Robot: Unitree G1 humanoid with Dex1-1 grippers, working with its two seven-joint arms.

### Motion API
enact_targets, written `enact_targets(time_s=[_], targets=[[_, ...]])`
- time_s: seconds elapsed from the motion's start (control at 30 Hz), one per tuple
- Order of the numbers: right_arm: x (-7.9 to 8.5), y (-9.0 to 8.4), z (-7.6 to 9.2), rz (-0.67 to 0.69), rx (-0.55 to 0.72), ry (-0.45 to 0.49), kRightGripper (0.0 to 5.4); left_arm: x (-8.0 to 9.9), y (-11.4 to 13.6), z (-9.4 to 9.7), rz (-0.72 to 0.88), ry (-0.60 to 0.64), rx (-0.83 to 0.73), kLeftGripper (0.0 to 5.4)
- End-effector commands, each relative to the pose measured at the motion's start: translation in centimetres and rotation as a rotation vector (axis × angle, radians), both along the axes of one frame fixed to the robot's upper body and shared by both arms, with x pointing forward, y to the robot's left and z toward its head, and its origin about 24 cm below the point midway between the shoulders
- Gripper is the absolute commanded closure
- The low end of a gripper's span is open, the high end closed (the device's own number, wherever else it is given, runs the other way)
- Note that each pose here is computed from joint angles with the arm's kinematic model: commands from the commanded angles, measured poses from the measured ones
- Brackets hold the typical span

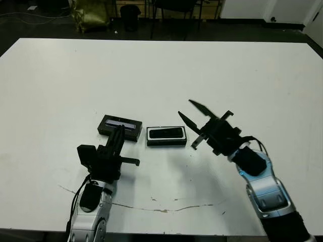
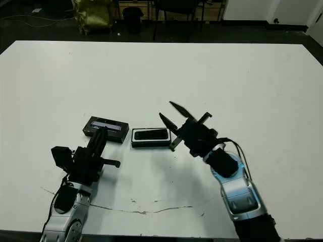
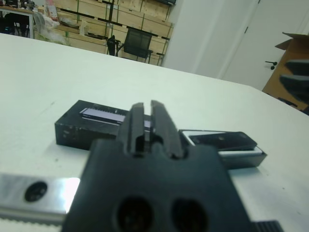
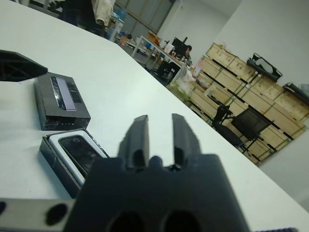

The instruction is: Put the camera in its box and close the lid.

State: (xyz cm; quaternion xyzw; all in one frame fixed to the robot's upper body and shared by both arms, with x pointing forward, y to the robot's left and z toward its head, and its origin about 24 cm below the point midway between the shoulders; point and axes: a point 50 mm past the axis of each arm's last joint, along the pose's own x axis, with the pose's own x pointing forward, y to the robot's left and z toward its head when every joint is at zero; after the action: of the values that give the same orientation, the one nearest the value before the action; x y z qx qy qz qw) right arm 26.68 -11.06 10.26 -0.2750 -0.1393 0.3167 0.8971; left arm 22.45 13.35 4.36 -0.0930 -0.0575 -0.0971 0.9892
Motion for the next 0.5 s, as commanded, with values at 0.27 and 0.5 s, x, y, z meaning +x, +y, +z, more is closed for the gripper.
enact_targets(time_s=[0.27, 0.5], targets=[[1.5, 0.7, -1.4, -0.065, -0.071, 0.101, 5.38, -0.3, 0.2, -0.6, 0.005, 0.030, 0.008, 5.40], [2.7, 0.8, -2.0, -0.098, -0.120, 0.216, 5.38, -0.3, 0.1, -0.6, 0.011, 0.029, 0.014, 5.40]])
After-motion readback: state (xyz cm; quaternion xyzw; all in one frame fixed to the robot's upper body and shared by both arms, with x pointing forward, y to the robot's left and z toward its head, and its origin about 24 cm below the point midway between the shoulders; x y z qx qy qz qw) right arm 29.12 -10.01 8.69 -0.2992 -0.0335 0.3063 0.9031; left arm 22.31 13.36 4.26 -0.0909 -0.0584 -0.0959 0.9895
